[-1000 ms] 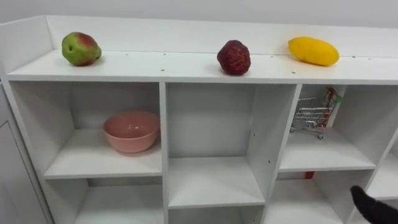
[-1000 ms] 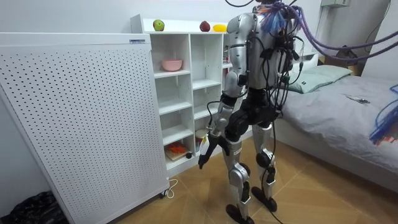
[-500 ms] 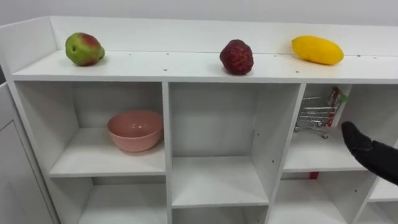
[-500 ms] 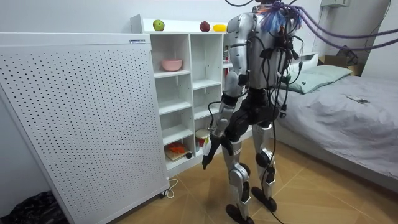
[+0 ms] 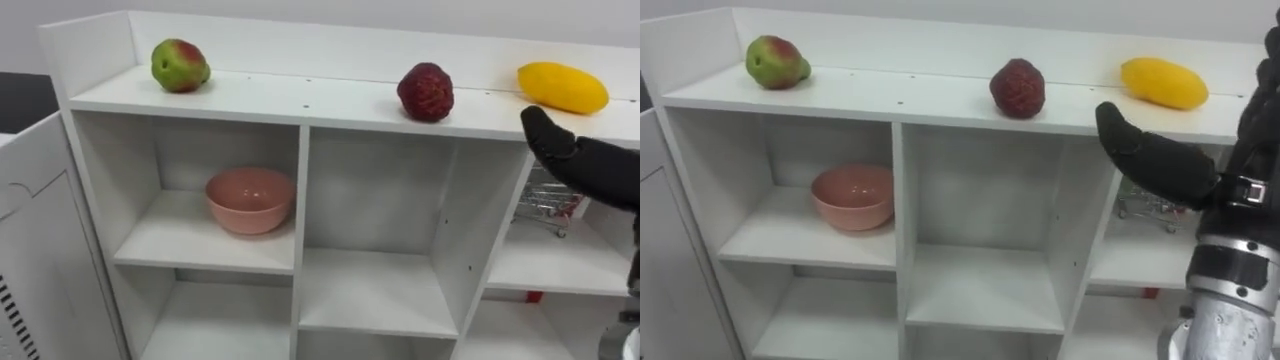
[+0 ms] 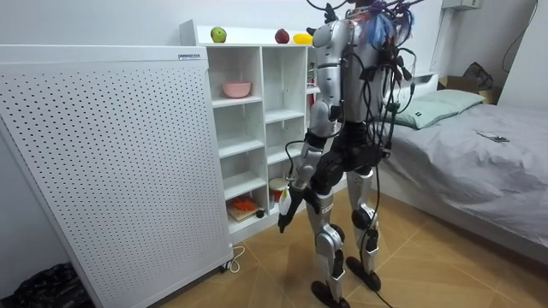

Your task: Arrange fruit in the closet

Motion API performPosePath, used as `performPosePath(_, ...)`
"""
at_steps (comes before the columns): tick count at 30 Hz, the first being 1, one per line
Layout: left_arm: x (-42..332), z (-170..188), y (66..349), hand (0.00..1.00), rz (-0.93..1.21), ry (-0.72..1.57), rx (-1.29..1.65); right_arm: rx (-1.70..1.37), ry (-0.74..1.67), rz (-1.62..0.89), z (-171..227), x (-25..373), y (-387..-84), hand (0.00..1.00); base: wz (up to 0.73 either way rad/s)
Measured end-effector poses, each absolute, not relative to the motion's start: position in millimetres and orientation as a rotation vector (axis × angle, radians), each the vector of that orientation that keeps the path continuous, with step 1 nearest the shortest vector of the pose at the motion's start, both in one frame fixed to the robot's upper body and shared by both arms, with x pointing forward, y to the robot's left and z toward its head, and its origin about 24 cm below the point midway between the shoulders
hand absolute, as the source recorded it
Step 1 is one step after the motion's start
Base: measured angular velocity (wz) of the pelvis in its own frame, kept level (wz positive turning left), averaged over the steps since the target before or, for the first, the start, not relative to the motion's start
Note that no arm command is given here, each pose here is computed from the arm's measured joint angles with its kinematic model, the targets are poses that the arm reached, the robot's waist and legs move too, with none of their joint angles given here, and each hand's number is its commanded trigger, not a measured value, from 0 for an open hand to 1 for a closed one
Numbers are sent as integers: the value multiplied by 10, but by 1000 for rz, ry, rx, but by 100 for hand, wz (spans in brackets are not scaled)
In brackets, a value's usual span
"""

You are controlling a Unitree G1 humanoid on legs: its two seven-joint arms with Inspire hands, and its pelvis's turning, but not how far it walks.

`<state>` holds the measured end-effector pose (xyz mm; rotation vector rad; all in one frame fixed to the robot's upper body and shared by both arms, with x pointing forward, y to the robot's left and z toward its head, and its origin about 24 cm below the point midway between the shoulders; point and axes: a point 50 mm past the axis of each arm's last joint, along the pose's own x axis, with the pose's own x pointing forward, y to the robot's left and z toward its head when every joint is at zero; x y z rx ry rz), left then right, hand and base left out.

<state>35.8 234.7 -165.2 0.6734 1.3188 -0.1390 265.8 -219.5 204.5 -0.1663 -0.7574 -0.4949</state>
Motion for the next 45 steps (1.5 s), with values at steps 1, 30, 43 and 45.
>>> performPosePath(1,362,-1652,2349,0,-142,1317,680,-169,-758,-486,2049,2664,-2187,0,8)
performPosePath(30,528,-1606,2429,0,-164,1327,700,-212,-500,-168,2042,3356,-2098,0,4)
performPosePath(43,531,-1594,2467,0,-145,1353,710,-243,-407,-189,2023,3473,-2304,100,0)
performPosePath(45,528,-1591,2475,0,-143,1352,711,-241,-397,-189,2035,3506,-2312,100,0)
